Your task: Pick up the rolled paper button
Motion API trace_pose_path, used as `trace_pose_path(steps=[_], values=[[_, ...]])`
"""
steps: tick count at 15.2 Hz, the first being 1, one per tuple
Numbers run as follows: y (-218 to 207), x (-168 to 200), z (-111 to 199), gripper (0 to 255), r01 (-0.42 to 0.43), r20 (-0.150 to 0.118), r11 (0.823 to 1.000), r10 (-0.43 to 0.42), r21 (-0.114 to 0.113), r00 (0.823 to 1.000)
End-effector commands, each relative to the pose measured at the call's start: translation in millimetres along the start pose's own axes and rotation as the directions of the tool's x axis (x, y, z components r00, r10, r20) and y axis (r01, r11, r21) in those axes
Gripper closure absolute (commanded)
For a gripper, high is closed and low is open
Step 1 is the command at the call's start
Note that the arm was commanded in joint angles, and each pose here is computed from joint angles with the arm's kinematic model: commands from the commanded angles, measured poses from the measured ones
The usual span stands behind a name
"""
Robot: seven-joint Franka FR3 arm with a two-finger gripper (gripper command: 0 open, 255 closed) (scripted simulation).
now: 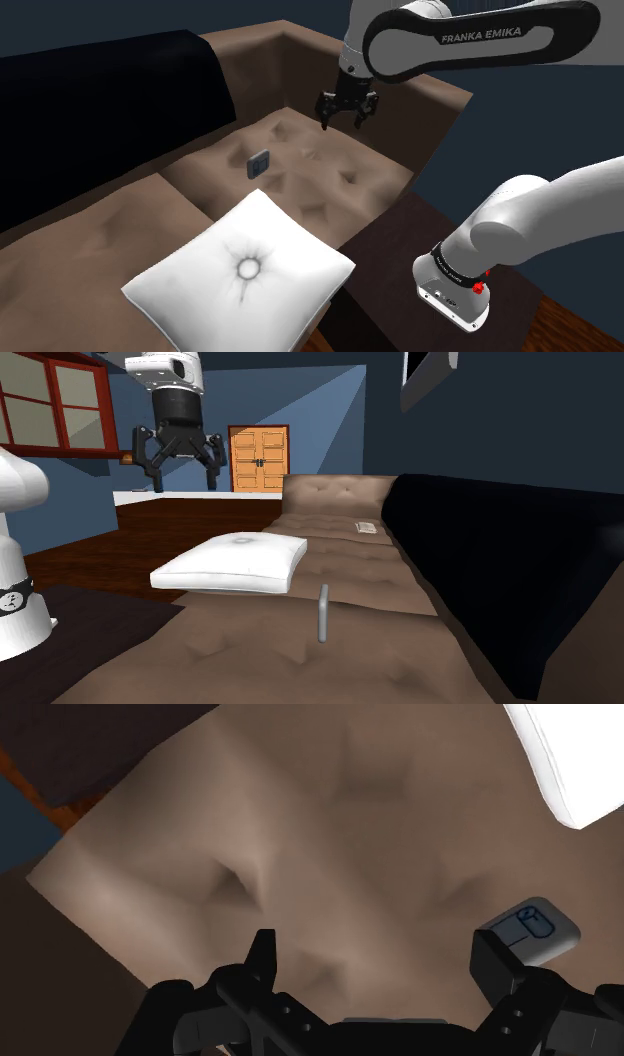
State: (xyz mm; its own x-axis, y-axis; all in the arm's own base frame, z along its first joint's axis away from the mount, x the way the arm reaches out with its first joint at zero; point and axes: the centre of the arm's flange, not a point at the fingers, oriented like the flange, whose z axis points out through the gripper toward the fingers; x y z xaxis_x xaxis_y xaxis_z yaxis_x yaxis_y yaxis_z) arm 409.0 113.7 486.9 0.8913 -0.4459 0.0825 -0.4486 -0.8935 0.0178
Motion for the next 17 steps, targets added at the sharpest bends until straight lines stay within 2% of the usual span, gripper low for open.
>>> trace_pose_path(steps=[1,9,17], values=[[-23,3,16,0,-0.038,0.006,0.999,0.038,0.0,0.999],[-101,30,83,0,-0.179,0.03,0.984,0.179,-0.006,0.983],[-175,65,152,0,-0.316,0.052,0.949,0.316,-0.016,0.947]])
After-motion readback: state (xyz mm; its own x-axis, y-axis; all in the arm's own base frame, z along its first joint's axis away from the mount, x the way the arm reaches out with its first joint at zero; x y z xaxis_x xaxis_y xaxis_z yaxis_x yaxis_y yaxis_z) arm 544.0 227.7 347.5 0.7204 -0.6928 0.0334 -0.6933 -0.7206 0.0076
